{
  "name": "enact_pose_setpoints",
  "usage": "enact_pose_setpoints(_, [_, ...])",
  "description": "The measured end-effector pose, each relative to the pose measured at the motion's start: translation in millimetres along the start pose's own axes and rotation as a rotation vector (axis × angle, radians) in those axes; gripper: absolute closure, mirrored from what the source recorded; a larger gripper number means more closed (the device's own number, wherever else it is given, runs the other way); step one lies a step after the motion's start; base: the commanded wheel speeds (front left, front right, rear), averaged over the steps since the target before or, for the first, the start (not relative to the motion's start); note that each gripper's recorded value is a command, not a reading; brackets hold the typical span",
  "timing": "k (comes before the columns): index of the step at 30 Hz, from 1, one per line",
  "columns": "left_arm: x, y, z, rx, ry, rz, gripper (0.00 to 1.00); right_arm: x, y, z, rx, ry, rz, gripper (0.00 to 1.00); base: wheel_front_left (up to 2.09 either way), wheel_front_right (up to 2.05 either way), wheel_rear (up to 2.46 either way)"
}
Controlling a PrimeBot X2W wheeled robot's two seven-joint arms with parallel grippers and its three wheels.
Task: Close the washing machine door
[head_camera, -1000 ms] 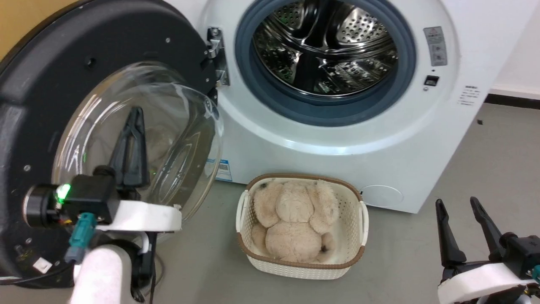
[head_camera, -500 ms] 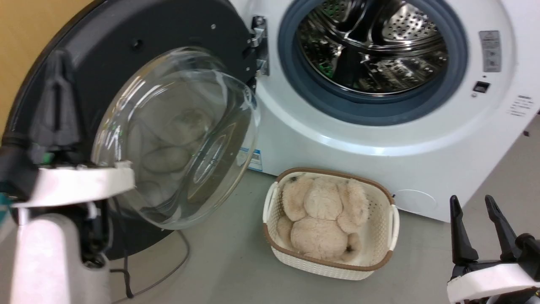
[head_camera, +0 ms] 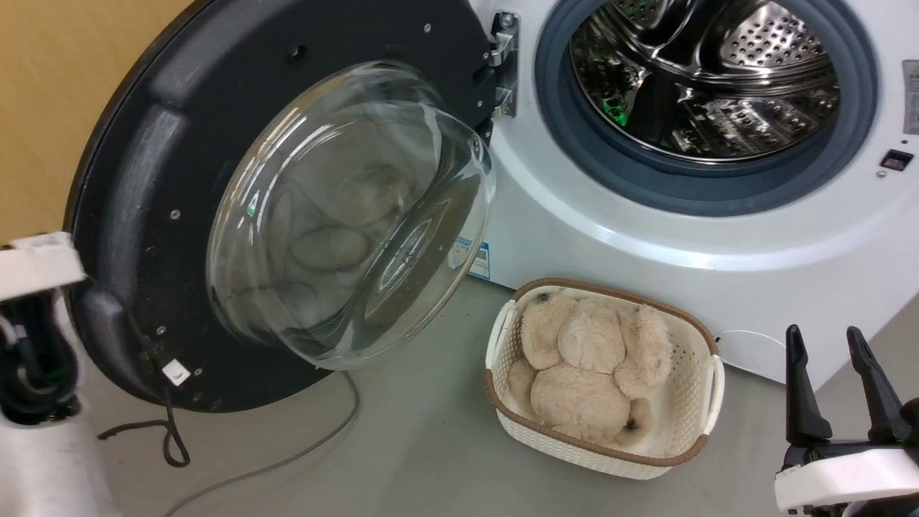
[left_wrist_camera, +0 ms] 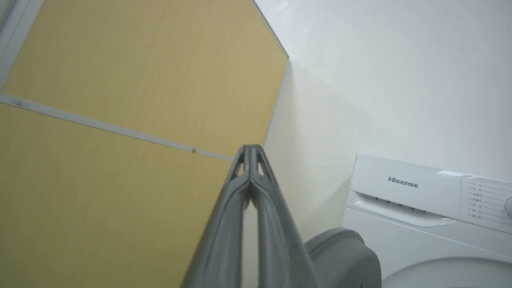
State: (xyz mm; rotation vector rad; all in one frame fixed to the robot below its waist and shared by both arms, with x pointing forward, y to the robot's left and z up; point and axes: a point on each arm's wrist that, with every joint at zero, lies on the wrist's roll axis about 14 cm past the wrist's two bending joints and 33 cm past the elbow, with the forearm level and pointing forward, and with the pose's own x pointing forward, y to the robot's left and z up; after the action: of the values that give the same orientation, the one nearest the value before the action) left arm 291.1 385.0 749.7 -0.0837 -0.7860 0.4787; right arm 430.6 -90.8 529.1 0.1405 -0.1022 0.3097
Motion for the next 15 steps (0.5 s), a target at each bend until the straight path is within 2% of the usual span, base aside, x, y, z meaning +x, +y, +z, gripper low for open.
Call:
enact_pose_setpoints(9, [-4, 76, -18, -0.181, 0.088, 0.214, 1.00, 10, 5, -6, 0.012, -0.005, 0.016, 0.00, 0.00, 0.00, 0.00])
enact_pose_setpoints(12, [-10, 97, -31, -0.271, 0.129, 0.291, 1.00, 14, 6, -7, 0.017, -0.008, 0.020, 0.00, 0.00, 0.00, 0.00])
enact_pose_setpoints(13, [-16, 107, -45, -0.343, 0.181, 0.330, 1.00, 16, 7, -9, 0.020, -0.009, 0.023, 0.00, 0.00, 0.00, 0.00])
enact_pose_setpoints(15, [-20, 111, -52, -0.379, 0.212, 0.348, 1.00, 17, 7, -10, 0.022, -0.008, 0.025, 0.00, 0.00, 0.00, 0.00])
